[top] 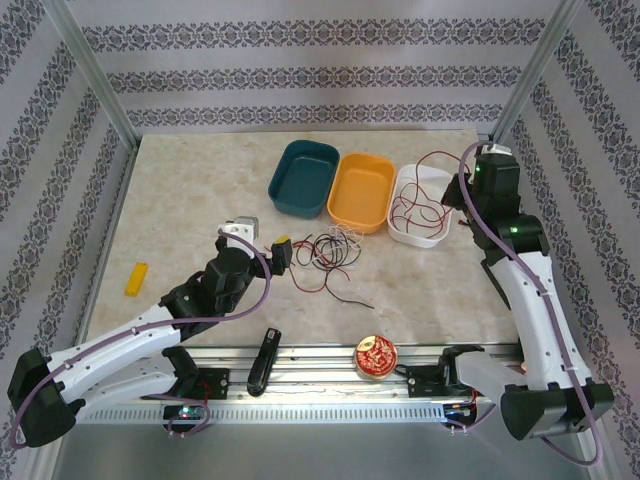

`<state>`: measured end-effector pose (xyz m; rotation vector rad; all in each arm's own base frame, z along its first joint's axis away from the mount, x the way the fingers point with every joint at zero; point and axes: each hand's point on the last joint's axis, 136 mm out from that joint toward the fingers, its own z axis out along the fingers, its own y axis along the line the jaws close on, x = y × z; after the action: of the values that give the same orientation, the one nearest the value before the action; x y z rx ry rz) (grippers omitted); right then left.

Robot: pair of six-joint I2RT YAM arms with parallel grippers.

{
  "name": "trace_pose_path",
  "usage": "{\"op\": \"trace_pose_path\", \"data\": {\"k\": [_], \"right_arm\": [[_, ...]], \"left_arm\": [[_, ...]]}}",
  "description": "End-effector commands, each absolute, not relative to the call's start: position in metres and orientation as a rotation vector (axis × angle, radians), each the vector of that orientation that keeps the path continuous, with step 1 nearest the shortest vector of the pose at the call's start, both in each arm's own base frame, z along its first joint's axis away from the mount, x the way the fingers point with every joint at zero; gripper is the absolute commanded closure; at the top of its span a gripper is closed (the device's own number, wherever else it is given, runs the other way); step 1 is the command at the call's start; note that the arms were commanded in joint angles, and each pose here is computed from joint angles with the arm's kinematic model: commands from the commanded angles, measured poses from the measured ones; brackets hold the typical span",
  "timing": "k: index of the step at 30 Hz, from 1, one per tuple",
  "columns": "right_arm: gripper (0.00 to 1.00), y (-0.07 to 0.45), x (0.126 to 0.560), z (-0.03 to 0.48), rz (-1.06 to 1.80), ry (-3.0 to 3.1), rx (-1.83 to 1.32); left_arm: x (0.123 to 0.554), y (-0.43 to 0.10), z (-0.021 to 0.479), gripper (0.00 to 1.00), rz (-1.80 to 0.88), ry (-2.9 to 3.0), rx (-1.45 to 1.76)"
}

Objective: Untangle the cables

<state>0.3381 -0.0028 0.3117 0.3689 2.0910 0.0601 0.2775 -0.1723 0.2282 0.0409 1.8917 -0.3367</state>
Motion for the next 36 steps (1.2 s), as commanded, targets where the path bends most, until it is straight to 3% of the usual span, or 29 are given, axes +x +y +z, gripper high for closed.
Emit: {"op": "trace_pose_path", "data": {"k": [1, 19, 36], "right_arm": [[1.00, -0.006, 0.352, 0.300, 0.085, 2.105, 0.366], [1.00, -0.022, 0.389, 0.218, 0.127, 2.481, 0.375], [0.98, -0.049, 0.441, 0.128, -0.065, 2.710, 0.439]], "left_arm": [[0.278, -0.163, 0.228, 0.01, -0.322, 1.890, -0.005], [0.277, -0.161, 0.225, 0.01, -0.316, 1.898, -0.008], [0.274, -0.157, 0.225, 0.01, -0.320, 1.898, -0.020]]}}
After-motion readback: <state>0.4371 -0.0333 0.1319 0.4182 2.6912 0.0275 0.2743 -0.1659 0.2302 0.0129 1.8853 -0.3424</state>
